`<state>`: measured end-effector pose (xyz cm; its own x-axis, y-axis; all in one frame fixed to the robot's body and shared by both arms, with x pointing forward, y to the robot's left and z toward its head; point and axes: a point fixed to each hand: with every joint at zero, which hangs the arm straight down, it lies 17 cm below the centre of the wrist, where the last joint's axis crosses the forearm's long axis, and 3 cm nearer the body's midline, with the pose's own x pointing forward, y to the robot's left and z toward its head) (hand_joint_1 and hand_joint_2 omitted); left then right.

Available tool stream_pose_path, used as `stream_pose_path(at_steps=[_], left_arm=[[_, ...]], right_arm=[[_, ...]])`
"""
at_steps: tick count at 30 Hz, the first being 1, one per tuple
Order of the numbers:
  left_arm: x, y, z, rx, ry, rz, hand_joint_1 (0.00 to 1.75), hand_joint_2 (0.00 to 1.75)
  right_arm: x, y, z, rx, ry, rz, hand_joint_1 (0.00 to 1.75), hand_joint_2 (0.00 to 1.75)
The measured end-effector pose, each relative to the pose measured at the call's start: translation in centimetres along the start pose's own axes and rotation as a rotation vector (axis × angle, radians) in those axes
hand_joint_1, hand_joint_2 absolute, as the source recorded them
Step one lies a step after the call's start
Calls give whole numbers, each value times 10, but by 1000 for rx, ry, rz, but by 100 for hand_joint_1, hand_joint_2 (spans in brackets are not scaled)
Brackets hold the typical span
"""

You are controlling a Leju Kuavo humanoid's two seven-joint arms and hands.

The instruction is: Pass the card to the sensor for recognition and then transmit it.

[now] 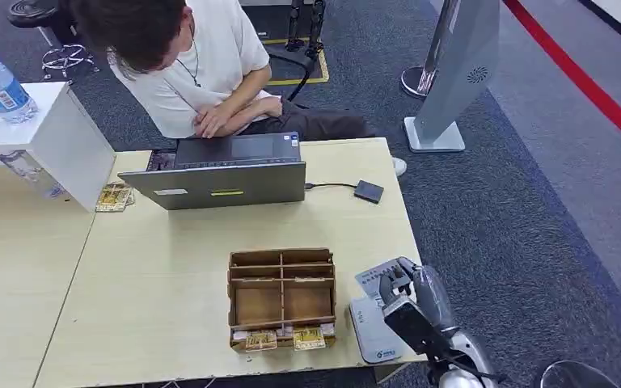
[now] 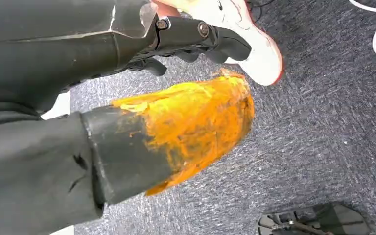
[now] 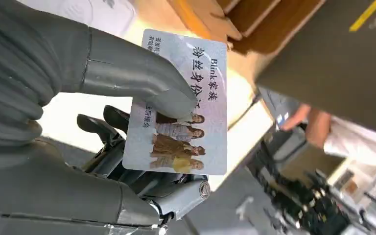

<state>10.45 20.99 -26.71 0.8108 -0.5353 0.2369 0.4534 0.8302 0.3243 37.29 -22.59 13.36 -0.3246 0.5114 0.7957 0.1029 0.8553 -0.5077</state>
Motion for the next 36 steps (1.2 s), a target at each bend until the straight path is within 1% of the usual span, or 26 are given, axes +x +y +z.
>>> stream_pose_path(at_steps=[9,23,29,36], left_arm=[[-1,1,0,2,2,-1,0,0],[-2,1,0,2,4,0,0,0],[-2,1,0,2,5,-1,0,0],[-2,1,0,2,4,-1,0,0]], right_arm=[[-30,11,15,99,72,-70,175,175],[-76,29,44,246,185,-64,175,175],[-90,33,51,276,219,-52,175,175],[-97,33,52,286,231,-31,175,175]])
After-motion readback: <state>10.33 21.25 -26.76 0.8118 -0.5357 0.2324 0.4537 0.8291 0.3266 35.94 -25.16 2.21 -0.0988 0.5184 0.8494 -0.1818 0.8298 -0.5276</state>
